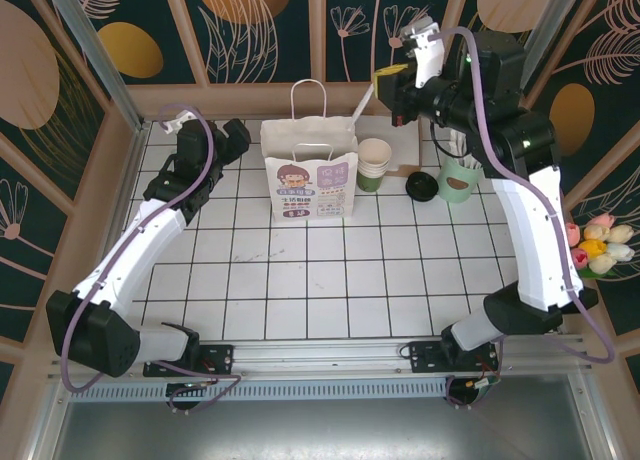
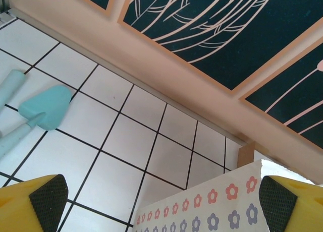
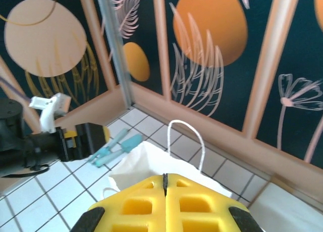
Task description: Pack the takeout coffee
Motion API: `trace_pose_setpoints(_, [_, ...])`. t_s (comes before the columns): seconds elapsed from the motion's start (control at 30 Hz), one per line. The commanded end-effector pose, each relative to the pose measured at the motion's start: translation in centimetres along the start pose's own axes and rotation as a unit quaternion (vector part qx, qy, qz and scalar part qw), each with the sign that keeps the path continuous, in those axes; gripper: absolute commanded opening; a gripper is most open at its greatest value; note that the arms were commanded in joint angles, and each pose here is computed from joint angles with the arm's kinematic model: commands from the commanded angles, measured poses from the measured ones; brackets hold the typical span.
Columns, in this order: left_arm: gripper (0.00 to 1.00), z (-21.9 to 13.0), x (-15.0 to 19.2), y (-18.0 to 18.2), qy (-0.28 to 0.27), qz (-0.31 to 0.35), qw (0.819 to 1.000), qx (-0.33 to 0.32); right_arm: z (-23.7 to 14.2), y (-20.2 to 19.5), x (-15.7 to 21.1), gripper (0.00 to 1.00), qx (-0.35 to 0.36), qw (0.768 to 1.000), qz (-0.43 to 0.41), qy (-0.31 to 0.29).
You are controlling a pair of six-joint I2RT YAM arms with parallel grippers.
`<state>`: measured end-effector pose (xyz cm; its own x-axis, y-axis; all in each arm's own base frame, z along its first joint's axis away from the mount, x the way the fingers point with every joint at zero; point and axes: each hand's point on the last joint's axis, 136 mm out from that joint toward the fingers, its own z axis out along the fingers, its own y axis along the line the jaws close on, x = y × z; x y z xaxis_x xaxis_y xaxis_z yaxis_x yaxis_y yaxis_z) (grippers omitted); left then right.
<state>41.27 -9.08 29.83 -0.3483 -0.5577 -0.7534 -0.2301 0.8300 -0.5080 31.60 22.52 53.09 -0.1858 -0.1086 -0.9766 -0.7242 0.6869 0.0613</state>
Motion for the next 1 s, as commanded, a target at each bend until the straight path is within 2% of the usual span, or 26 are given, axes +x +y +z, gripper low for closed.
trace_pose_setpoints(0.0, [0.98,0.2,0.0,-0.4,0.009,-0.008,1.0,0.008,2.0,1.9,-0.6,0.0,-0.072,0.997,0.007,-0.016])
trace_pose_setpoints(0.3, [0.99,1.0,1.8,-0.2,0.037,-0.013,0.999,0.015,7.8,4.2,3.4,0.0,-0.168,0.984,0.037,0.038])
trace_pose_setpoints(0.47, [0.98,1.7,3.1,-0.3,0.059,-0.02,0.998,0.022,10.7,5.3,6.3,0.0,-0.258,0.962,0.071,0.053])
trace_pose_setpoints(0.57, [0.99,1.8,3.7,-0.5,0.066,-0.027,0.997,0.035,12.9,4.9,8.6,0.0,-0.268,0.957,0.086,0.071])
trace_pose_setpoints(0.73, [0.98,1.9,4.0,-0.3,0.071,-0.029,0.997,0.034,16.8,3.9,14.3,0.0,-0.277,0.943,0.123,0.137])
trace_pose_setpoints(0.97, [0.99,1.5,3.8,0.2,0.062,-0.025,0.997,0.027,18.9,1.8,19.7,0.0,-0.277,0.929,0.146,0.195])
